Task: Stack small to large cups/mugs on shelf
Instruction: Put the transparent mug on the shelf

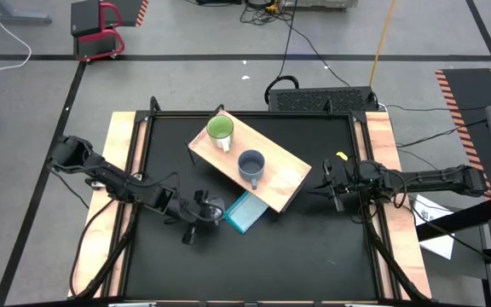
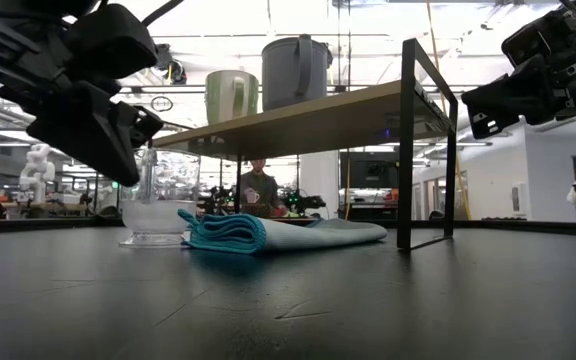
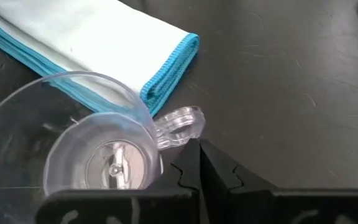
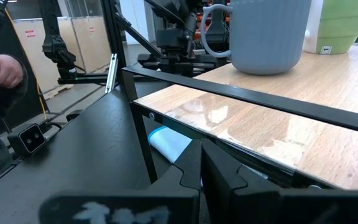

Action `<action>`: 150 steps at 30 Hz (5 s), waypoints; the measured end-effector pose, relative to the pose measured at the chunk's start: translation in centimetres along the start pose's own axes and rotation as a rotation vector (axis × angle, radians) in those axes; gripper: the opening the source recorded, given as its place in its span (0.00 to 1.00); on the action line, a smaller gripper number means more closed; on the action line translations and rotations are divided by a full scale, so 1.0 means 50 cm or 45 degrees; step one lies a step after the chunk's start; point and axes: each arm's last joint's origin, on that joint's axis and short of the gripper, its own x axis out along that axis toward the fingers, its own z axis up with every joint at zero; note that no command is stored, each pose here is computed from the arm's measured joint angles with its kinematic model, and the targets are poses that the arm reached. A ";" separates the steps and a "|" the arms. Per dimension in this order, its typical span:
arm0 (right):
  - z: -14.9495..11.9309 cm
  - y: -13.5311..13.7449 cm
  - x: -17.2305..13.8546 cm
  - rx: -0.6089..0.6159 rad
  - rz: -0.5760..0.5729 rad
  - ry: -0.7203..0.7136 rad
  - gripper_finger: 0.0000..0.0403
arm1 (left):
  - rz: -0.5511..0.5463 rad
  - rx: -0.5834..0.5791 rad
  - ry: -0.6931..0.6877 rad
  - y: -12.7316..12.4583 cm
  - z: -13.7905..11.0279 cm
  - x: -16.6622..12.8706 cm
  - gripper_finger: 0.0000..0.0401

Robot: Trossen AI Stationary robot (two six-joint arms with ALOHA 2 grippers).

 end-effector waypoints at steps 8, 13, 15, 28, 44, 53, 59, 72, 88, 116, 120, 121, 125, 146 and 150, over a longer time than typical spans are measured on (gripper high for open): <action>0.000 0.000 0.000 0.000 0.000 0.000 0.00 | -0.024 0.034 0.068 -0.019 -0.013 -0.003 0.03; 0.000 0.000 0.000 0.002 0.000 0.000 0.00 | -0.044 0.081 0.116 -0.036 -0.019 -0.012 0.01; 0.000 0.000 0.000 0.002 0.000 0.000 0.00 | -0.024 0.099 0.135 -0.042 -0.012 -0.021 0.02; 0.000 0.000 0.000 0.000 0.000 0.000 0.00 | 0.033 0.322 0.244 -0.045 0.072 -0.080 0.01; -0.001 0.000 0.000 0.001 0.000 0.004 0.00 | 0.127 0.256 0.297 0.019 0.081 -0.080 0.23; -0.002 0.000 0.000 -0.014 0.000 0.013 0.00 | 0.073 0.258 0.343 0.024 0.075 -0.081 0.26; -0.002 0.000 0.000 -0.023 -0.001 0.013 0.00 | 0.076 0.273 0.335 0.024 0.076 -0.080 0.26; -0.002 0.000 0.000 -0.022 -0.001 0.013 0.00 | 0.092 0.273 0.317 0.033 0.079 -0.079 0.26; -0.002 0.000 0.000 -0.026 0.000 0.013 0.00 | 0.021 0.248 0.316 0.037 0.080 -0.071 0.26; -0.002 0.000 0.000 -0.026 -0.001 0.015 0.00 | 0.031 0.301 0.357 0.040 0.074 -0.036 0.26; -0.002 0.000 0.000 -0.026 0.000 0.015 0.00 | 0.031 0.300 0.356 0.040 0.074 -0.036 0.26; -0.002 0.000 0.000 -0.026 -0.001 0.015 0.00 | 0.032 0.300 0.355 0.040 0.074 -0.036 0.26; -0.002 0.000 0.000 -0.026 -0.001 0.014 0.00 | 0.032 0.298 0.354 0.040 0.075 -0.036 0.26; -0.002 0.000 0.000 -0.026 -0.001 0.015 0.00 | 0.023 0.296 0.354 0.039 0.075 -0.036 0.12; -0.003 0.000 0.000 -0.025 -0.001 0.020 0.00 | 0.022 0.296 0.354 0.039 0.074 -0.036 0.03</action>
